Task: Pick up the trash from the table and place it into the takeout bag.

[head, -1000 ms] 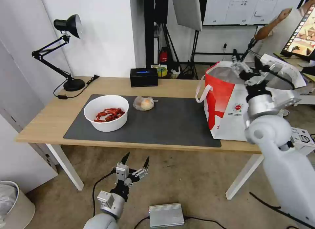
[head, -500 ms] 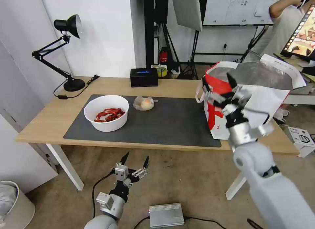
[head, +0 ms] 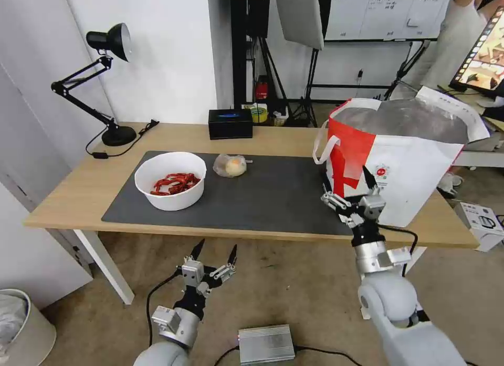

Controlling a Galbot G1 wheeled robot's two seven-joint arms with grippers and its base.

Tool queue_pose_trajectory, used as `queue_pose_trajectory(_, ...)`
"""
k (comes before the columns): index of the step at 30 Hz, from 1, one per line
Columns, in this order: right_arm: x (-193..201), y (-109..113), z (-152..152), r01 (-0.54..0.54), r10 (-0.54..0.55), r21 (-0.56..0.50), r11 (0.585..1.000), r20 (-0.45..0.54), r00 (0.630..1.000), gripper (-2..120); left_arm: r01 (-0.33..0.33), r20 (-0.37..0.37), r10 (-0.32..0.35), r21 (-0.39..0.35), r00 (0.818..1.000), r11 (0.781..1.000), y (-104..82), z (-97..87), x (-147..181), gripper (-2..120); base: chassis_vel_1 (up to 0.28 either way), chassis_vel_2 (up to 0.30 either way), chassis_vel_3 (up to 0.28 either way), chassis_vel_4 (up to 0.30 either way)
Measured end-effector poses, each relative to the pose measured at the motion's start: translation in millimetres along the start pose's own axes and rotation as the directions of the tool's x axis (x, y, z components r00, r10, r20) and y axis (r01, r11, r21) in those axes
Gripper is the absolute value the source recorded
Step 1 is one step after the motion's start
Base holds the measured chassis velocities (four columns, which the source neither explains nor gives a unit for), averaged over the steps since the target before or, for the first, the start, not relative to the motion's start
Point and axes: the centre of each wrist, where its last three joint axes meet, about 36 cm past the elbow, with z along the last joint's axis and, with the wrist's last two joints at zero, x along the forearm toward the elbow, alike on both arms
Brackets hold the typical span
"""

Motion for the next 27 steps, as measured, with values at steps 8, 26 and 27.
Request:
queue_pose_trajectory(8, 34, 14, 13, -0.041, 0.04, -0.013, 0.999, -0.116, 0.992, 100, 0.009, 0.008, -0.009, -0.002, 1.0, 1.0, 4.2, -1.1, -3, 100, 0.0, 0.0, 0.0, 0.0)
queue_pose_trajectory(26, 73, 39, 16, -0.112, 0.091, -0.072, 0.991, -0.253, 0.963, 100, 0.033, 0.03, -0.033, 0.003, 0.999, 0.999, 21.7, -7.6, -9, 100, 0.0, 0.0, 0.0, 0.0)
queue_pose_trajectory(27, 75, 40, 16, -0.114, 0.091, -0.073, 0.991, -0.259, 0.961, 100, 0.034, 0.03, -0.034, 0.001, 0.999, 0.999, 23.3, -8.3, -9, 100, 0.0, 0.0, 0.0, 0.0)
